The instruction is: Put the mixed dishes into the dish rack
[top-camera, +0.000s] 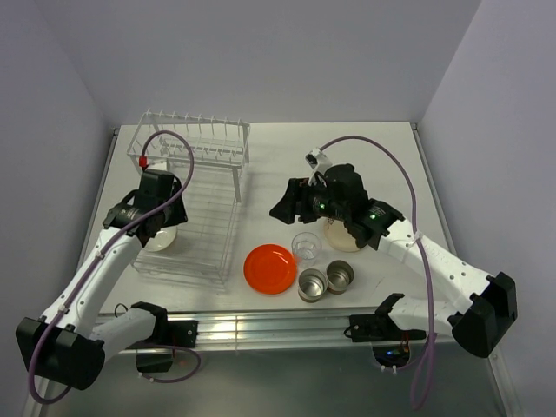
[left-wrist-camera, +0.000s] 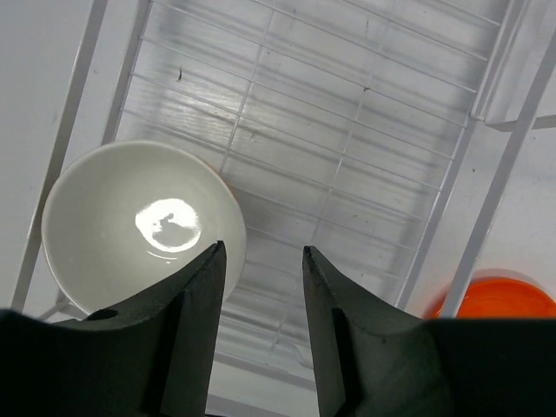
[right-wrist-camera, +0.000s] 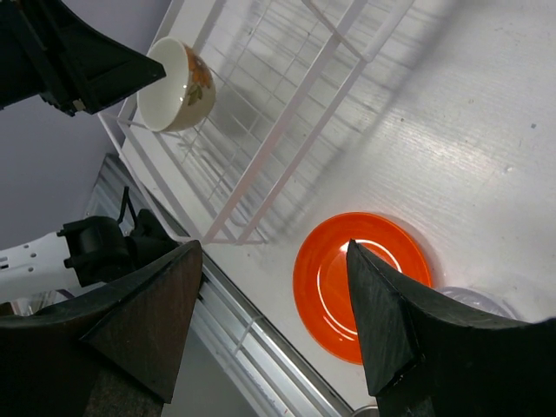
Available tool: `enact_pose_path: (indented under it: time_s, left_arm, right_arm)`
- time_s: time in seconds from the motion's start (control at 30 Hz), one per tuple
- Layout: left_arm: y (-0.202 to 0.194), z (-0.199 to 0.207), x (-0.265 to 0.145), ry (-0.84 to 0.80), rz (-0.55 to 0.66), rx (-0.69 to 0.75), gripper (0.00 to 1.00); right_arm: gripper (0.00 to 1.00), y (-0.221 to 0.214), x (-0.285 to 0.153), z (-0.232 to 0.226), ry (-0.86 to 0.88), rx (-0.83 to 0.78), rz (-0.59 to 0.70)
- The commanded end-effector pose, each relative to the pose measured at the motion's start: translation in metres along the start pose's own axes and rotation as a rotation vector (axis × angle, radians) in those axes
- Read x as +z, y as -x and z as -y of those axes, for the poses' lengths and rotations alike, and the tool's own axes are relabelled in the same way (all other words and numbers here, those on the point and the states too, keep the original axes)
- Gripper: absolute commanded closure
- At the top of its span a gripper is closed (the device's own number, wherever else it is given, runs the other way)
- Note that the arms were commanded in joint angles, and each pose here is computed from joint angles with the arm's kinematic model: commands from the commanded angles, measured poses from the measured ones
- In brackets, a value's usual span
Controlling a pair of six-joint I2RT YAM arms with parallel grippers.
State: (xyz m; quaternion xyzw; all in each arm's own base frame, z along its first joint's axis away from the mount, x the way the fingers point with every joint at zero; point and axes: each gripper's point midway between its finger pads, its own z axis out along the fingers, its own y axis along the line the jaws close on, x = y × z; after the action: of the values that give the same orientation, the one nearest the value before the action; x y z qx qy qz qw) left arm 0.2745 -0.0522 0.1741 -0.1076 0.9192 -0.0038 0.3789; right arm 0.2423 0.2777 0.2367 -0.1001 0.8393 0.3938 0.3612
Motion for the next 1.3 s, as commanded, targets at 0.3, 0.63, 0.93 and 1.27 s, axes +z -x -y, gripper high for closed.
enact_pose_path:
  time_s: [0.3, 0.63, 0.93, 1.27]
  left_arm:
    - [-0.026, -0.006, 0.023, 0.137, -0.159, -0.017, 0.51]
    - [-0.047, -0.006, 0.043, 0.182, -0.254, -0.016, 0.51]
    - [-0.059, 0.006, 0.062, 0.131, -0.334, 0.019, 0.85]
    - [0.006, 0.02, 0.025, 0.016, -0.217, -0.062, 1.0]
  right_arm:
    - [0.25, 0.01, -0.016, -0.004, 0.018, -0.037, 0.077]
    - [0.25, 0.005, -0.012, 0.001, 0.011, -0.041, 0.063]
    - [0.26, 0.004, -0.014, -0.002, 0.025, -0.051, 0.05]
    - [0.27, 0.012, -0.015, -0.015, 0.006, -0.04, -0.04]
